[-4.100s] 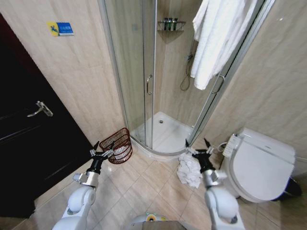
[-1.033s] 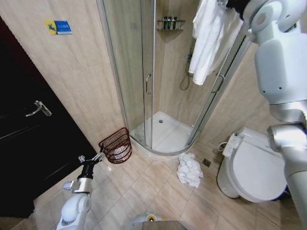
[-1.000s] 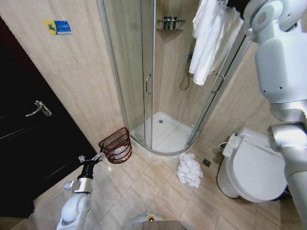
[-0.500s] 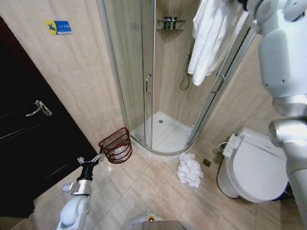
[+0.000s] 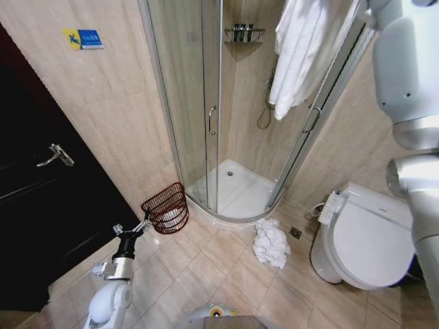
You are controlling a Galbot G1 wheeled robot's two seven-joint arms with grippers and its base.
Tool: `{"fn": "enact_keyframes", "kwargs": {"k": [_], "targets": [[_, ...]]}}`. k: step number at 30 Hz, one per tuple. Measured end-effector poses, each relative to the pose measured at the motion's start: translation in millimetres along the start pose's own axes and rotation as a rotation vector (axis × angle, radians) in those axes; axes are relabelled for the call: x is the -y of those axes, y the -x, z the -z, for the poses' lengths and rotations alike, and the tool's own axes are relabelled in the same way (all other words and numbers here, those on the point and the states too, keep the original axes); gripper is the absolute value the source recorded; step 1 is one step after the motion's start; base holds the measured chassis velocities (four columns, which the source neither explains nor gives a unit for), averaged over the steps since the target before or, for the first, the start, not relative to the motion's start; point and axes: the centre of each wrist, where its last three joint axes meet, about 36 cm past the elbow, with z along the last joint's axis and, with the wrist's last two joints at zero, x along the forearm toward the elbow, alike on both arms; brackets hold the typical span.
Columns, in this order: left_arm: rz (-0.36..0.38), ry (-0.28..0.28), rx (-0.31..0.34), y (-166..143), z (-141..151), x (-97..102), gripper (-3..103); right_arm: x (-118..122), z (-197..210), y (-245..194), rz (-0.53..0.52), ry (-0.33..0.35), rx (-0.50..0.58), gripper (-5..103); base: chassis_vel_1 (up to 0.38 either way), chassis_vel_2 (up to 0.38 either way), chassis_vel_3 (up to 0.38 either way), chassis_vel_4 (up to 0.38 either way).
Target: Discard the used towel into the hamper.
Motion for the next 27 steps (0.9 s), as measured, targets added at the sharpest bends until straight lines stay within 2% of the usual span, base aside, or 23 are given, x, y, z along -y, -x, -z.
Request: {"fn": "enact_keyframes", "kwargs": {"k": [9,19,21,22,24,27], "targets": [[0.007,-0.001,0.010,0.4,-2.5,-4.3,100,-10.3,7.6,14.4,0.010,0.021,-0.011,101,0.000,0.000,0.000,0.000],[0.021,0.001,0.022,-1.0,-4.1,-14.5,100,-13.9,4.4,22.9,-0.013,0.028,-0.005,71,0.000,0.000,0.000,0.000],[0.021,0.000,0.022,-0.9,-4.6,-14.6,100,-14.4,3.9,23.1,-0.012,0.028,-0.005,71,0.000,0.000,0.000,0.000],[0.021,-0.001,0.023,-0.5,-5.0,-14.4,100,-15.5,3.8,23.6,-0.010,0.030,-0.005,63,0.000,0.000,0.000,0.000],[0.020,-0.002,0.025,0.5,-4.9,-14.2,100,-16.1,3.7,24.2,-0.009,0.033,-0.004,63,0.000,0.000,0.000,0.000],[0.029,-0.007,0.036,2.2,-2.4,-15.8,100,-15.3,2.2,24.9,-0.008,0.037,-0.001,51,0.000,0.000,0.000,0.000]]}}
